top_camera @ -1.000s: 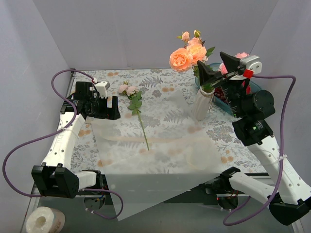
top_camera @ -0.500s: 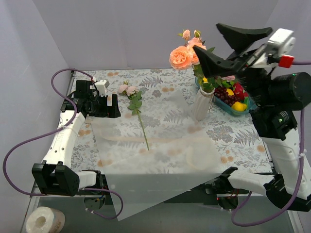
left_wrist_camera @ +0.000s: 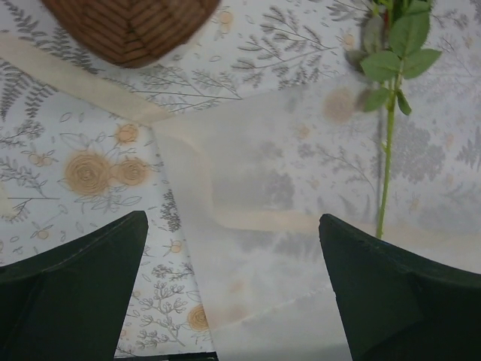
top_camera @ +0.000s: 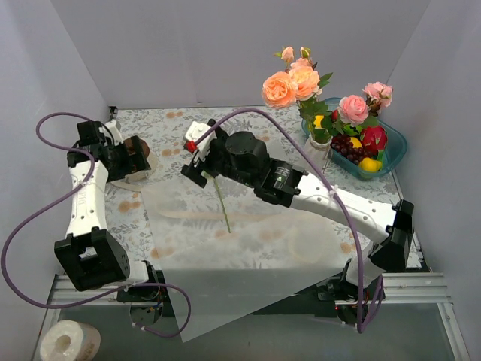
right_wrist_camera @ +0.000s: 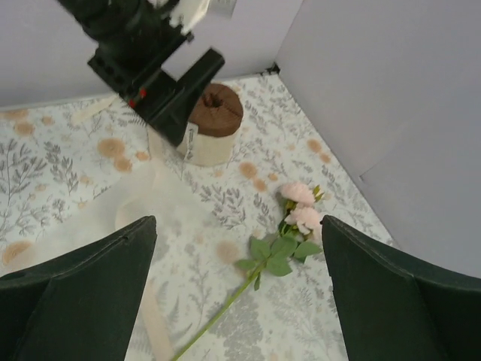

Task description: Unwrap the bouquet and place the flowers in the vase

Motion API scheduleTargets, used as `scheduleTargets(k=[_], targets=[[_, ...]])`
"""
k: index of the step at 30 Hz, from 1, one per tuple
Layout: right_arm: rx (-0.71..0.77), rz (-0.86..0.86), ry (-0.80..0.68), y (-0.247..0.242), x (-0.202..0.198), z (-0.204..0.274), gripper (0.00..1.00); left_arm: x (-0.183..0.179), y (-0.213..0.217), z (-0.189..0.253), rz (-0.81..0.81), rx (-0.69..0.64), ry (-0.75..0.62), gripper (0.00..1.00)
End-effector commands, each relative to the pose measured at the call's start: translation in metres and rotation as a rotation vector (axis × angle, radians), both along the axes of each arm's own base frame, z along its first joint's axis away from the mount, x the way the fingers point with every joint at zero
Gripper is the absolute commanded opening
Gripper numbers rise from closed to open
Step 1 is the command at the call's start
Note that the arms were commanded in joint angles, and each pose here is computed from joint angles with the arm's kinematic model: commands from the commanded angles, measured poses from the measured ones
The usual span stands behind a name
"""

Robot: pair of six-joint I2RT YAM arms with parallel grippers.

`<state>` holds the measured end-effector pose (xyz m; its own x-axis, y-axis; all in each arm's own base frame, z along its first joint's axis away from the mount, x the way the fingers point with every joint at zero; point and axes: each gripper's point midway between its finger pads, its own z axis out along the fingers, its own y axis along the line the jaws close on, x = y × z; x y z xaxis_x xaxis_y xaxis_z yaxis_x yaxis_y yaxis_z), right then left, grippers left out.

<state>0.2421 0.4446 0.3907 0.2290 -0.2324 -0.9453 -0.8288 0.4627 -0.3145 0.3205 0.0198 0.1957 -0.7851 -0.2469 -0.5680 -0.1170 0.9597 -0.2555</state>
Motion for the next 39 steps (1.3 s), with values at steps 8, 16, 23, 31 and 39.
scheduleTargets(k=[8, 16, 23, 31, 39], targets=[[-0.227, -0.309, 0.314, 0.006, 0.058, -0.167, 0.98, -0.004, 0.026, 0.006, 0.012, -0.017, -0.059, 0.98], [-0.277, -0.394, 0.518, 0.004, 0.107, -0.231, 0.9, -0.009, 0.024, 0.005, -0.024, -0.026, -0.067, 0.98], [-0.31, -0.382, 0.569, 0.012, 0.117, -0.268, 0.87, -0.013, 0.018, 0.004, -0.06, -0.044, -0.066, 0.98], [-0.342, -0.416, 0.62, 0.01, 0.12, -0.305, 0.78, -0.017, 0.016, -0.001, -0.081, -0.04, -0.066, 0.98], [-0.353, -0.433, 0.65, 0.007, 0.12, -0.327, 0.63, -0.019, 0.01, 0.002, -0.106, -0.059, -0.069, 0.98]])
